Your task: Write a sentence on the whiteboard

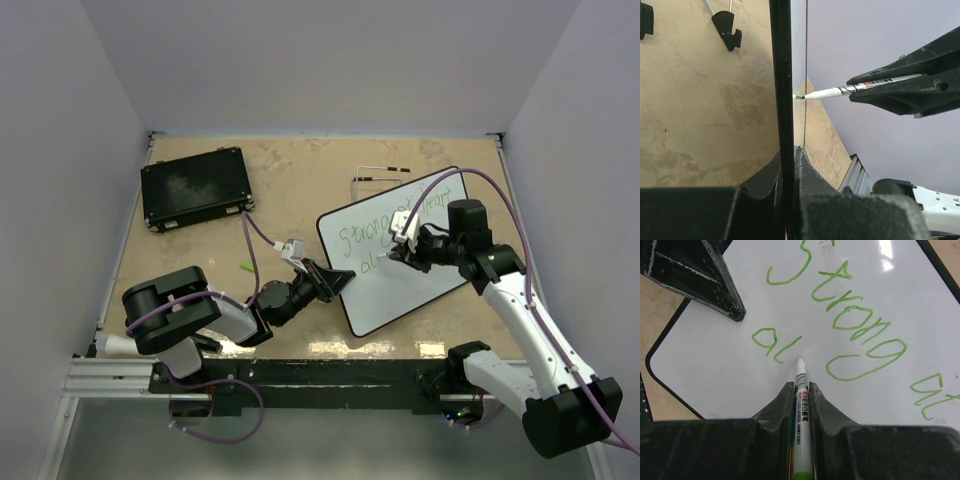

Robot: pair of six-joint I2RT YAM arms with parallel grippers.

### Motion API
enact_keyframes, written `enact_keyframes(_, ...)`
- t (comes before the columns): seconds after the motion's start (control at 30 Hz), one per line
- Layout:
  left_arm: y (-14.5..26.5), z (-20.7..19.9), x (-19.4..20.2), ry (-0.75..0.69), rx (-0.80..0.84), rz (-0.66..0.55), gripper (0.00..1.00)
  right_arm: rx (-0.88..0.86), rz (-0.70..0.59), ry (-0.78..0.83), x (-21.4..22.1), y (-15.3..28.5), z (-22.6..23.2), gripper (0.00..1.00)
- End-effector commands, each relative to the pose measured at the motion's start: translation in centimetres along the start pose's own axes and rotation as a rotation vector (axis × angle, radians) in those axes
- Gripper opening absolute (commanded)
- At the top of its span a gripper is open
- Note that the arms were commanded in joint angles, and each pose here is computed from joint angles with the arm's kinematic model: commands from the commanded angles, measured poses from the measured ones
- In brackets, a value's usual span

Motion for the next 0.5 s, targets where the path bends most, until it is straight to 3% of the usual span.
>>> enact_keyframes(0.0,-0.03,-1.05,-0.62,-0.077,0.100,-0.044,0.00,0.003,-0.051,0.016,-0.53,-0.18,-0.33,0.00)
enact_keyframes(0.47,0.06,-1.13,-0.71,-0.081,0.105,-0.046,0.00,-0.027,-0.003,0.003,0.38,-0.37,0.11,0.00)
Point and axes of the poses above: each gripper's point midway between its finger pads, its own y axis back along the fingers, its own z axis along the line the jaws close on, x = y × z, the point moved 10 cm from there along y, back along the fingers, and after that the axes turned 6 degrees about y, right-handed, at the moved point
